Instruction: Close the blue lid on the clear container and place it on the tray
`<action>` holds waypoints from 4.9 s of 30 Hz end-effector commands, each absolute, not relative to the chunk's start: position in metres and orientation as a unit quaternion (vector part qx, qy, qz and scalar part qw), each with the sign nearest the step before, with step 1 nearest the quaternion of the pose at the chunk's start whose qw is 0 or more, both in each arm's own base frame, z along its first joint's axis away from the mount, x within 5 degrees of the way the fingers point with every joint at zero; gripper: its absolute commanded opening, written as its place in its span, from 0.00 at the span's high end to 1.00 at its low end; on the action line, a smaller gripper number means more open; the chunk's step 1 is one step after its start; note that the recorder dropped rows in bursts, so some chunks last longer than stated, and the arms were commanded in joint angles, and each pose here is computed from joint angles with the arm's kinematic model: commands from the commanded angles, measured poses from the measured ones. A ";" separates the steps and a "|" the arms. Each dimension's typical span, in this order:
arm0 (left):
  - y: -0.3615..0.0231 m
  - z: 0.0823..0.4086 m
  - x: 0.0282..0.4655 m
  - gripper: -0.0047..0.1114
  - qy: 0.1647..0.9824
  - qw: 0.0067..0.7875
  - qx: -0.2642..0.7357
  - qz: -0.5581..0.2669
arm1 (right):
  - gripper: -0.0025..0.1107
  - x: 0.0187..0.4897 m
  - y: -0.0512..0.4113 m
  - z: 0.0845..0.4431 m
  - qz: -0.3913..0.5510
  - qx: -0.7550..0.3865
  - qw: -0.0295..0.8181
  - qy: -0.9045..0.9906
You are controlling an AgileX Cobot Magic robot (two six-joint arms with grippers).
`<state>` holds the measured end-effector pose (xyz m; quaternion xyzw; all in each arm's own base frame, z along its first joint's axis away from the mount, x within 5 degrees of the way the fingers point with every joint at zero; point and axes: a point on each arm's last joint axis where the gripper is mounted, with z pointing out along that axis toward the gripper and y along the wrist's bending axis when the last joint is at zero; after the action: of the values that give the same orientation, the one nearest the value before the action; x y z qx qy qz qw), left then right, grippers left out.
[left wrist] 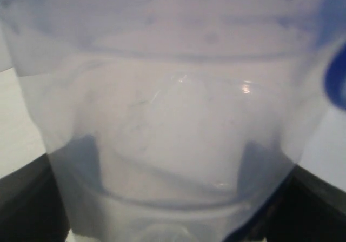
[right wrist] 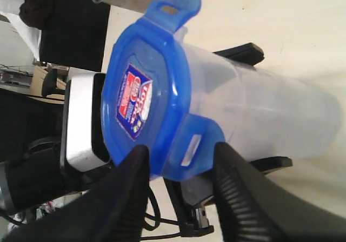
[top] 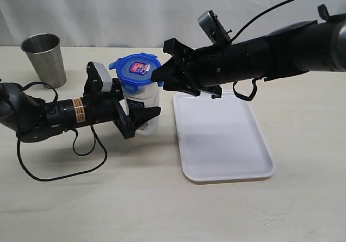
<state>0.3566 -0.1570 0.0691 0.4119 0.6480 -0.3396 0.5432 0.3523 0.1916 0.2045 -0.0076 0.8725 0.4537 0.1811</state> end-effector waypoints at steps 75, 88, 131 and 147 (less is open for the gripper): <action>-0.167 0.071 0.347 0.96 0.443 0.625 0.617 -0.177 | 0.52 0.304 0.202 0.258 0.131 -0.461 0.342 0.808; -0.167 0.071 0.348 0.96 0.451 0.625 0.612 -0.178 | 0.52 0.311 0.209 0.240 0.156 -0.435 0.316 0.828; -0.168 0.072 0.346 0.96 0.412 0.634 0.636 -0.152 | 0.57 0.286 0.236 0.302 0.077 -0.757 0.350 0.547; -0.167 0.071 0.347 0.96 0.397 0.638 0.648 -0.126 | 0.57 0.280 0.296 0.267 -0.139 -0.837 0.294 0.440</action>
<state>0.3476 -0.1645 0.0687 0.6590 0.3972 -0.1224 0.6268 0.2742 0.2916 0.2676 -0.8424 0.4289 -0.1304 0.2992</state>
